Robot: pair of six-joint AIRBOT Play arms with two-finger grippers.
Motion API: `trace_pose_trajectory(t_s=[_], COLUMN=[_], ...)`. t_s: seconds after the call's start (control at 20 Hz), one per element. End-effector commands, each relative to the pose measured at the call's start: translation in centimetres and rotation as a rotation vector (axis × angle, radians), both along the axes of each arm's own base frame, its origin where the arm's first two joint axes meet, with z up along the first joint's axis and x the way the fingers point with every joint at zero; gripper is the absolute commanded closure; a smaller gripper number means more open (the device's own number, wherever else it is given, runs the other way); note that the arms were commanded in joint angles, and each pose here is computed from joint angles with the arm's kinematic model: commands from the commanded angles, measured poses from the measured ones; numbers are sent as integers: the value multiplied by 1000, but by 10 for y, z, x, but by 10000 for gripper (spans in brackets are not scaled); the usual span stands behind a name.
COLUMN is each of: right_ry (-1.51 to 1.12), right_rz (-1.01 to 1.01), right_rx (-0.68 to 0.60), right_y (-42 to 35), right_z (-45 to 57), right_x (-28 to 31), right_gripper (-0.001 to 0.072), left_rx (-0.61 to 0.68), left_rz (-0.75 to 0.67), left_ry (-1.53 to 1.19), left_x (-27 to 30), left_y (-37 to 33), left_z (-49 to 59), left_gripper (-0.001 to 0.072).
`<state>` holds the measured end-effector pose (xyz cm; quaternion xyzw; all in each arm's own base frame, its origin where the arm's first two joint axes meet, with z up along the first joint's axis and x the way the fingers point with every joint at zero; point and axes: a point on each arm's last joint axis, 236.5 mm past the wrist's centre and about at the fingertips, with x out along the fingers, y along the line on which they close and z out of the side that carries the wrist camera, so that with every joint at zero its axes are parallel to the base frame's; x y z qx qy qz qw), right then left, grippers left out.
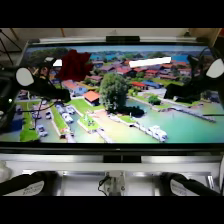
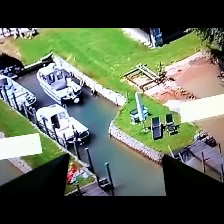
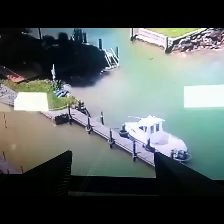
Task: Fold the shirts.
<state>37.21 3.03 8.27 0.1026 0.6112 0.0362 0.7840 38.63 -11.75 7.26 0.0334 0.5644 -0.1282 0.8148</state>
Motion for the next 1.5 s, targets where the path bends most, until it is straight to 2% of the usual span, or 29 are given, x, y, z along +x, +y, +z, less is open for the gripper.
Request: trace_pose_trajectory(t_s=[0.0, 0.1, 0.2, 0.3, 0.5, 0.65, 0.7, 0.85, 1.05, 1.1, 1.2, 1.25, 1.3, 1.35, 1.45], right_ry=[-68, -91, -138, -183, -208, -200, -200, -201, -204, -204, -204, -204, -205, -208, -230], right_rz=[-11, -14, -21, -30, -35, -33, -33, -33, -34, -34, -35, -34, -26, -19, 3], right_rx=[1, 0, -2, 0, 3, 5, 5, 5, 5, 5, 5, 5, 2, -3, -32], right_y=[-1, -1, -2, -2, -2, -1, -1, -2, -2, -2, -2, -2, -2, -2, -7], right_z=[5, 7, 10, 15, 17, 15, 15, 15, 15, 15, 14, 14, 14, 14, 16], right_x=[16, 21, 31, 41, 47, 47, 47, 47, 48, 48, 48, 48, 48, 49, 52], right_gripper=[83, 83, 83, 83, 83, 83, 83, 83, 84, 83, 83, 83, 84, 83, 83], left_rx=[-134, -244, -261, -287, -279, -318, -366, -516, -504, -505, -509, -518, -543, -555, -532], left_rz=[35, 60, 89, 164, 285, 442, 463, 415, 370, 371, 371, 375, 382, 380, 287], left_ry=[-115, -172, -304, -406, -352, -242, -212, -242, -258, -260, -269, -281, -287, -305, -405], left_x=[31, 48, 78, 118, 199, 241, 252, 275, 281, 282, 284, 287, 288, 289, 288], left_y=[-27, -46, -44, -31, 7, 40, 38, 7, -18, -22, -26, -28, -30, -30, -35], left_z=[12, 23, 36, 46, 5, -51, -66, -83, -113, -118, -120, -117, -110, -98, -46], left_gripper=[-13, -13, -13, 41, 40, 40, 39, 39, 40, 71, 410, 523, 670, 674, 675])
